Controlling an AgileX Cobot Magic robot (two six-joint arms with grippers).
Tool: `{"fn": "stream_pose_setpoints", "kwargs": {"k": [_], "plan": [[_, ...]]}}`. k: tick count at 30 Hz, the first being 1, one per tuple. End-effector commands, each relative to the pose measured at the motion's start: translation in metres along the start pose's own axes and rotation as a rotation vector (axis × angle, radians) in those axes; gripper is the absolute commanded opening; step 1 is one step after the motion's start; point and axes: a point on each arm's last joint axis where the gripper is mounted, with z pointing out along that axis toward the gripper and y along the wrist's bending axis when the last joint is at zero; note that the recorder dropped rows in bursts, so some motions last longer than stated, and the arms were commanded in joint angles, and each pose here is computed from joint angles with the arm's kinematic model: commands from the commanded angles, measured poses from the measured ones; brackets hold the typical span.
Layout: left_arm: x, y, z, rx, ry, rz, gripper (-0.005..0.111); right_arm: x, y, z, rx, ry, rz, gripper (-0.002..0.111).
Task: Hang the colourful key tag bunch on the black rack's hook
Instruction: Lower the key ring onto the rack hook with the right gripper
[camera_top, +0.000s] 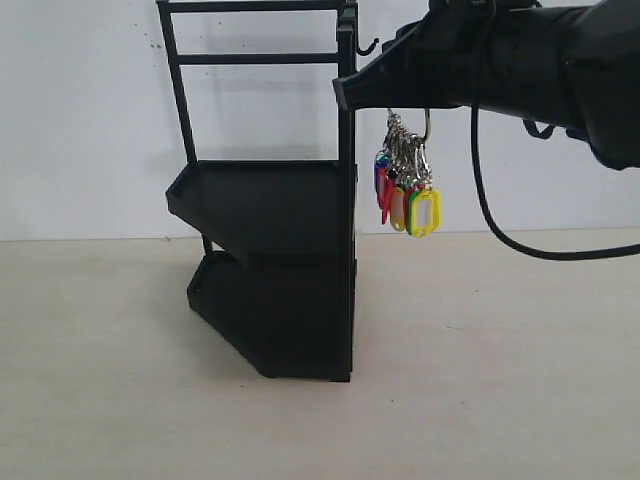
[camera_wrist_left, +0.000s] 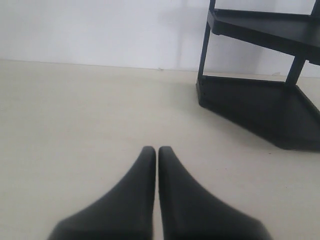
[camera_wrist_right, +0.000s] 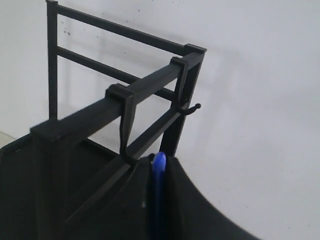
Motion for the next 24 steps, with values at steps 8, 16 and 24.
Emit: {"fn": "stream_pose_setpoints", "kwargs": {"k": [8, 16, 24], "plan": [[-0.001, 0.0, 0.0, -0.001, -0.008, 0.008, 0.004, -0.008, -0.005, -0.003, 0.048, -0.037, -0.035, 0.0], [-0.001, 0.0, 0.0, -0.001, -0.008, 0.008, 0.004, -0.009, -0.009, -0.003, 0.087, -0.049, -0.049, 0.0], [-0.001, 0.0, 0.0, -0.001, -0.008, 0.008, 0.004, -0.025, -0.005, -0.004, 0.038, -0.084, -0.033, 0.0]]}}
